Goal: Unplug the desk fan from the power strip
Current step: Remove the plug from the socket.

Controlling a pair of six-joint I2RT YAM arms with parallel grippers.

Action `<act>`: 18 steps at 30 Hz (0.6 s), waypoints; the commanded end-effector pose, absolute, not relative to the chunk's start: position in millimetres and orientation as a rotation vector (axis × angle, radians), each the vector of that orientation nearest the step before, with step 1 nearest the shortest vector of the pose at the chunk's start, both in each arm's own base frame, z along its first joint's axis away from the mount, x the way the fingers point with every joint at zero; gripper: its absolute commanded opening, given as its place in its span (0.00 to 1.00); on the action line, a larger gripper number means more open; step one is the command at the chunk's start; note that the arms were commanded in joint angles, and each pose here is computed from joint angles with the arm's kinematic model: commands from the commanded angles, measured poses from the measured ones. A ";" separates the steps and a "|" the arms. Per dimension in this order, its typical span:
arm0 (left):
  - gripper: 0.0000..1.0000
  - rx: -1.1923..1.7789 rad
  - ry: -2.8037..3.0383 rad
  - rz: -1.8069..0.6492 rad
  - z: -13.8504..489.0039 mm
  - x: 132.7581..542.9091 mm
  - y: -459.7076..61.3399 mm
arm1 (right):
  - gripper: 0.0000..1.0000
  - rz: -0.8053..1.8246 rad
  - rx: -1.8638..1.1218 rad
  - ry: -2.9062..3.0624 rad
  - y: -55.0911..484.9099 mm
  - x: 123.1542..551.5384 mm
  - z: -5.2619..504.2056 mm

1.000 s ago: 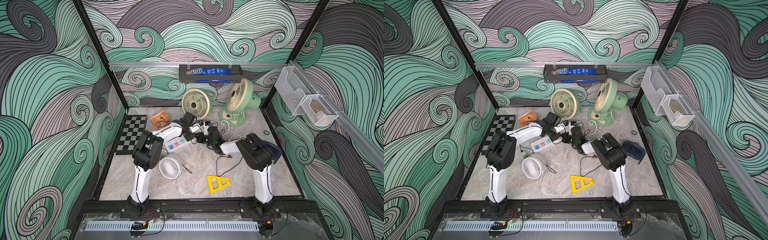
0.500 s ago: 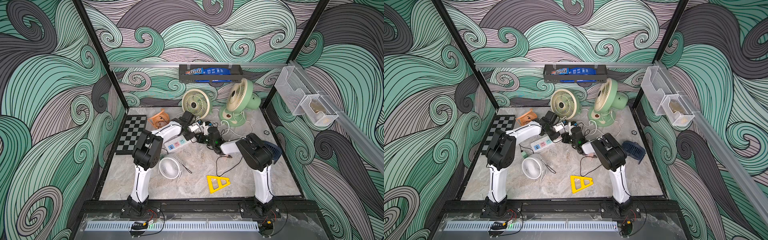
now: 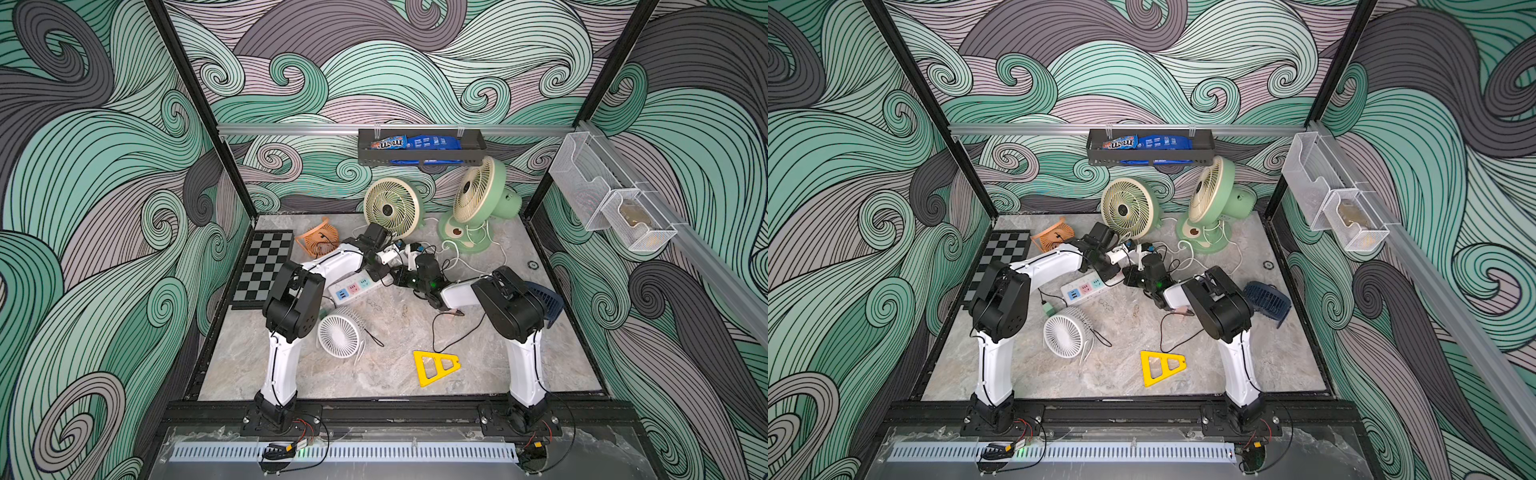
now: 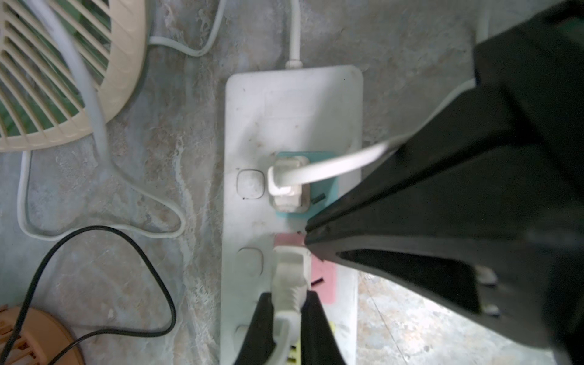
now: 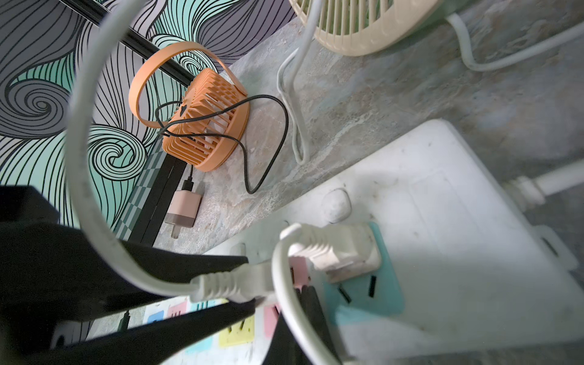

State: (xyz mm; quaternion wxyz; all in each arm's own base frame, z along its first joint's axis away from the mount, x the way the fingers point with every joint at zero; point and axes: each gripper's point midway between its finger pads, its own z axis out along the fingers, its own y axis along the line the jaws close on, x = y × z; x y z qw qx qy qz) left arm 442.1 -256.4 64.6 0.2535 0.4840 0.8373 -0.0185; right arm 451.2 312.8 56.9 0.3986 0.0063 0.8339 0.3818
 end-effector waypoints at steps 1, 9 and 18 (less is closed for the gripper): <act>0.00 1.354 2.184 0.029 79.0 444.0 -260.1 | 0.05 0.870 0.047 2.321 297.6 425.5 -3.0; 0.00 1.317 2.199 0.045 81.9 449.8 -255.0 | 0.05 0.876 0.043 2.320 299.4 426.6 -2.5; 0.00 1.221 2.259 -0.125 98.1 451.6 -256.4 | 0.05 0.889 0.039 2.313 300.3 426.9 0.7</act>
